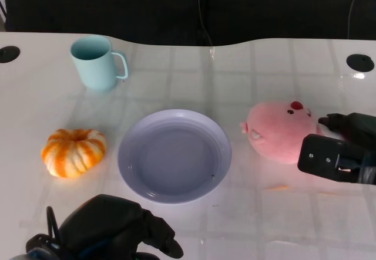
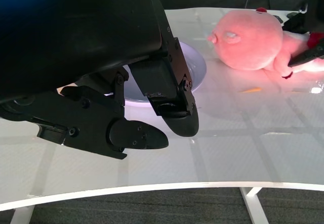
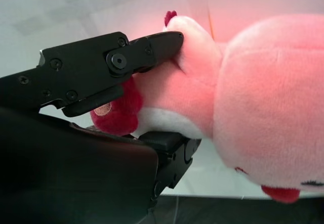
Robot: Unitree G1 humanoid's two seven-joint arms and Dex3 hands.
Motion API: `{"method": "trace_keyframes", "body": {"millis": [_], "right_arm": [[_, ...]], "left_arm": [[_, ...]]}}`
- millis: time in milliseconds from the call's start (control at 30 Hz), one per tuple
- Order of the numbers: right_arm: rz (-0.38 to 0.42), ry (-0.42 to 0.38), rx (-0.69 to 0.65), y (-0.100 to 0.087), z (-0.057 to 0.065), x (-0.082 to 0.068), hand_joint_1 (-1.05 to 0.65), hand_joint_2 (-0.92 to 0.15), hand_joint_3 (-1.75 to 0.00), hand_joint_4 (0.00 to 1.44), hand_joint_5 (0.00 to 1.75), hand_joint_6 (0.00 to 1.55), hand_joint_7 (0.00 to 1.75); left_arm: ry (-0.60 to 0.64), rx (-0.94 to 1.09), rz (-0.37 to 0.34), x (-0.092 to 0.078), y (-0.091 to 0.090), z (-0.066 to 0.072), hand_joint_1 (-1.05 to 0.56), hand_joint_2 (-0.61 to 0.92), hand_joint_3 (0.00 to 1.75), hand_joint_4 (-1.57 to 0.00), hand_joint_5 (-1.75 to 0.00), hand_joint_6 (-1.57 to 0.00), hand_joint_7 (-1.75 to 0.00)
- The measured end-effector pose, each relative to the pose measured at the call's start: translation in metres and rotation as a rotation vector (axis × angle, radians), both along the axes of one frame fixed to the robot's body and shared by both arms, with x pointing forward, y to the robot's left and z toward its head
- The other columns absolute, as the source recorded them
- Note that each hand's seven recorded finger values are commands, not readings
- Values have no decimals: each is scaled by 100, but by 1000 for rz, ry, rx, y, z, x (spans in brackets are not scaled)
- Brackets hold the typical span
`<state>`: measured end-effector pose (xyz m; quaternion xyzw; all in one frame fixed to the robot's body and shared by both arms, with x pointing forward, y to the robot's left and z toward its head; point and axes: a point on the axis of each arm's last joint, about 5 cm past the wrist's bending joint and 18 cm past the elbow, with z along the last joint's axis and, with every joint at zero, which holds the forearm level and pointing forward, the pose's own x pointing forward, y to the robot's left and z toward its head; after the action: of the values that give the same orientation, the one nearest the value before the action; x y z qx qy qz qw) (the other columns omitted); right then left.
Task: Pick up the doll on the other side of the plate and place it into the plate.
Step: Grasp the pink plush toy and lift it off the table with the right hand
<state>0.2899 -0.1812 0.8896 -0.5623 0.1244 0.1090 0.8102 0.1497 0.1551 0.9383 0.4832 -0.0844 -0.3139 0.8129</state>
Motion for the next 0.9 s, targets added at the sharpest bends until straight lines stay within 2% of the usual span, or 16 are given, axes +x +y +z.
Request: {"method": "trace_keyframes", "body": {"millis": [33, 67, 133, 167, 233, 267, 300, 367, 400, 433, 500, 567, 600, 700, 900], "right_arm": [[-13, -25, 14, 1, -2, 0, -16, -92, -11, 88, 91, 110, 6], [-17, -50, 23, 1, -4, -1, -14, -91, -11, 87, 99, 116, 6], [-8, -90, 32, 2, -5, -1, -14, -90, -8, 89, 99, 124, 5], [-1, -106, 36, 2, -5, -1, -16, -90, -7, 91, 113, 131, 6], [5, -139, 38, 1, -5, -2, -20, -91, -10, 90, 135, 135, 8], [4, -161, 40, 2, -6, -4, -21, -90, -16, 88, 145, 135, 15], [3, -180, 43, 2, -8, -5, -23, -83, -37, 83, 158, 114, 60], [-5, -209, 48, 2, -10, -7, -24, -65, -74, 79, 171, 84, 129], [-9, -217, 53, 2, -10, -8, -24, -60, -83, 79, 173, 79, 141], [-13, -222, 58, 1, -11, -9, -24, -55, -92, 77, 167, 78, 141], [-21, -239, 73, 2, -11, -10, -24, -50, -100, 78, 171, 80, 141], [-35, -264, 108, 2, -9, -12, -24, -38, -122, 86, 174, 78, 156], [-43, -279, 126, 2, -7, -12, -24, -36, -125, 86, 174, 78, 158], [-67, -316, 187, 3, -4, -14, -21, -33, -136, 91, 175, 77, 171], [-55, -399, 344, 11, 7, -19, -17, -32, -141, 93, 175, 79, 175]], "left_arm": [[2, 0, 2, 0, 0, 0, -25, 92, 27, -74, -130, -111, -1], [3, 0, 2, 0, 0, 0, -25, 92, 27, -75, -130, -111, -1], [3, -1, 0, 0, 0, 1, -24, 92, 26, -75, -131, -111, -1], [3, -3, -1, 0, 0, 1, -24, 92, 26, -75, -131, -111, -1], [4, -5, -3, 0, 0, 1, -25, 92, 26, -75, -131, -111, -1], [5, -5, -4, 0, 0, 2, -25, 92, 26, -75, -131, -110, -1], [7, -4, -7, -1, 0, 3, -24, 92, 25, -75, -131, -111, -1], [8, -3, -7, -1, 0, 4, -25, 92, 24, -75, -131, -111, -1], [8, -3, -7, -1, 0, 4, -25, 92, 24, -75, -131, -111, -1], [7, -2, -8, 0, 0, 4, -25, 92, 24, -76, -131, -111, -1], [5, -1, -10, 0, 0, 5, -24, 92, 23, -76, -131, -111, -1], [1, 1, -12, 1, 0, 5, -25, 92, 23, -76, -131, -111, -1], [0, 4, -11, 1, 0, 5, -26, 92, 23, -76, -131, -111, -1], [4, 13, -9, 1, 0, 4, -25, 92, 23, -77, -132, -112, -2], [9, 16, -20, 2, 1, -1, -23, 92, 23, -75, -130, -110, -1]]}}
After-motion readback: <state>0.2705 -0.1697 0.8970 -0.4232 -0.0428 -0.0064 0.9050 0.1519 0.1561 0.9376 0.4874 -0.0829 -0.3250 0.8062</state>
